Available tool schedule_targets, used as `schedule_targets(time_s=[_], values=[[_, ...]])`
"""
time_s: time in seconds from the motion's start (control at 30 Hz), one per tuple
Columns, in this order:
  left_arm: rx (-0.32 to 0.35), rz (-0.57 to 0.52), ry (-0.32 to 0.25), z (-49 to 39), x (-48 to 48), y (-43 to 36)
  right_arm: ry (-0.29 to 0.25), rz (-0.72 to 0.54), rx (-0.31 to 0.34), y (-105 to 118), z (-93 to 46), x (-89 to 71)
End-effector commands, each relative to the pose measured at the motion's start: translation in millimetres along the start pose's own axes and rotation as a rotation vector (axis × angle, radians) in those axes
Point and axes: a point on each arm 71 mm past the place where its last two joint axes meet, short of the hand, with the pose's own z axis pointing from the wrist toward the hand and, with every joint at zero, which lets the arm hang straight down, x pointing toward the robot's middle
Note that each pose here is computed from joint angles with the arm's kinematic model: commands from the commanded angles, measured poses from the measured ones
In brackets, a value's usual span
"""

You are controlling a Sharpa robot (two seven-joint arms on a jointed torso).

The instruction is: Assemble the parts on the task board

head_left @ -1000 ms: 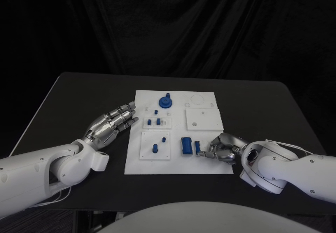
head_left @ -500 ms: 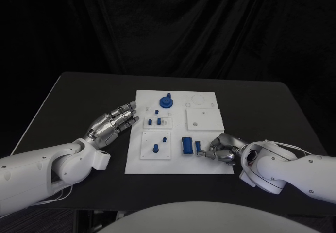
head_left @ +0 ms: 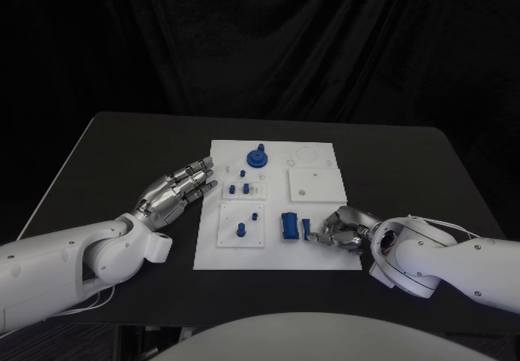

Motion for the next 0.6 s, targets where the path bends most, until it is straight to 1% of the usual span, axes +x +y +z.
schedule_targets(time_s=[0.03,0.17,0.33,0.47,0.57,0.6], values=[[0.104,-0.017,0.015,0.6,1.7,-7.5,0.013,-0.008,0.018,-1.6,-0.9,2.8],[0.102,-0.015,0.012,-0.1,0.5,-7.7,-0.011,-0.007,0.0,0.5,-4.5,1.6],[0.102,-0.011,0.006,-1.5,-0.7,-8.3,-0.073,0.013,-0.04,1.8,-12.0,-3.8],[0.104,-0.006,-0.002,-3.0,-0.2,-9.2,-0.155,0.043,-0.096,2.4,-18.8,-13.7],[0.105,0.001,-0.011,-4.4,0.7,-10.2,-0.219,0.074,-0.15,4.8,-23.5,-26.1],[0.107,0.004,-0.016,-5.2,1.2,-10.9,-0.247,0.09,-0.169,6.0,-25.3,-32.9]])
